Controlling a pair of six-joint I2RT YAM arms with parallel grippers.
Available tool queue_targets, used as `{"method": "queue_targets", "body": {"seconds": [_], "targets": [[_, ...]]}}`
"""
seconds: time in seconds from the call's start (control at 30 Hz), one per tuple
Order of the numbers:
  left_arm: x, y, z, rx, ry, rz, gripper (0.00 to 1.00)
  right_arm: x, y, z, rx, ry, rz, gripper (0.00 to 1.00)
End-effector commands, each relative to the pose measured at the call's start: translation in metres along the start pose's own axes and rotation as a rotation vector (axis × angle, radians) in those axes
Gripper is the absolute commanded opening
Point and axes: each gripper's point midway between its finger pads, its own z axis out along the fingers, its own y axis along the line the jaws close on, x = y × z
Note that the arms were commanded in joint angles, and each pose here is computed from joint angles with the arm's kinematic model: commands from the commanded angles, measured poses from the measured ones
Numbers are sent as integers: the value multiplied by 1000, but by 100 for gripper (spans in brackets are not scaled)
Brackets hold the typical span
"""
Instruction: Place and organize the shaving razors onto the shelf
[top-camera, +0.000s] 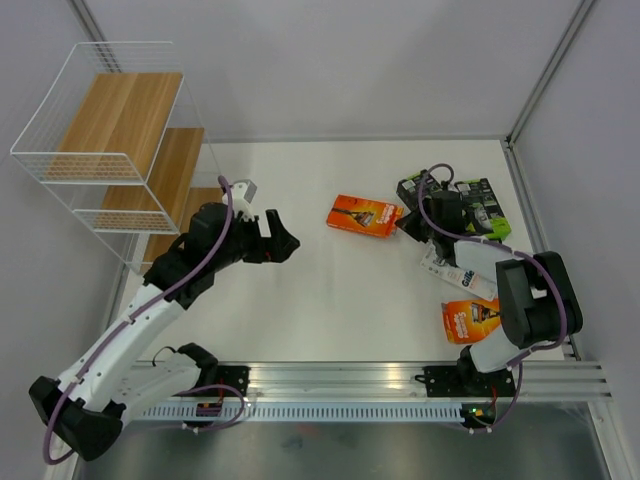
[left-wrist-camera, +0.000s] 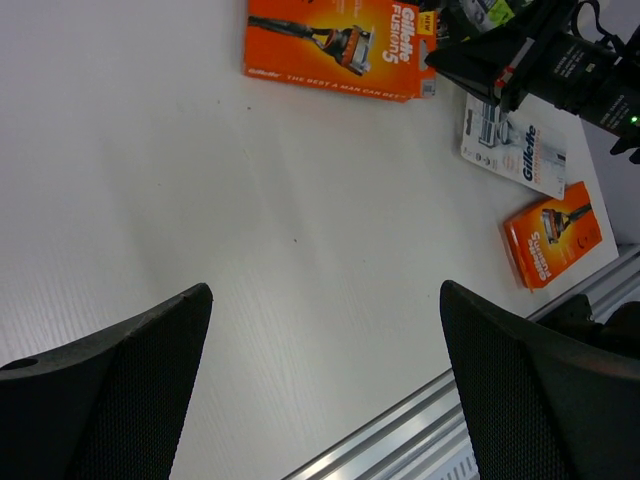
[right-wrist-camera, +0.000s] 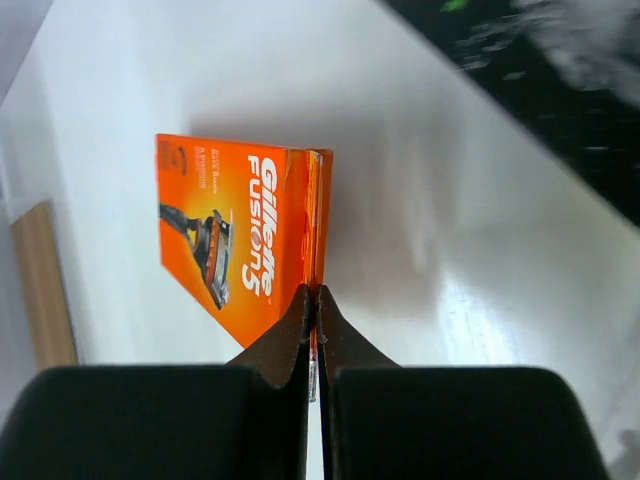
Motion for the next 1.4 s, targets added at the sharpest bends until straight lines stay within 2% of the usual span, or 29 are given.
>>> {"method": "queue_targets", "body": {"seconds": [0.0,0.13,0.2,0.27,0.4,0.5,0.7,0.87,1.07,1.3,1.37], "targets": [[-44,-17,-21,39,-147,53,100,-2,64,-15,-221,41,-74,1],[-74,-22,-38,9,-227,62,100,24,106,-19,-314,80,-103,1],[-93,-23,-48,-19,-285,73,100,47,139,-25,-416,101,-128,0],[-107,-23,-60,-40,-335,88,100,63,161,-27,-473,133,-86,1],[-121,-12,-79,-113,-406,65,100,68,208,-28,-592,156,-65,1],[-137,-10,-97,-152,-473,10,100,69,253,-41,-707,117,-65,1],[-154,-17,-117,-137,-535,0,99,89,323,-55,-895,177,38,0],[-157,-16,-133,-139,-579,-16,100,99,380,-84,-1011,191,31,0],[-157,-13,-149,-142,-619,-15,100,122,414,-108,-1088,221,59,0],[-158,-14,-167,-129,-658,-3,100,191,390,-50,-1000,315,128,1],[-157,-11,-171,-136,-669,2,100,198,394,-49,-1055,300,166,1]]}}
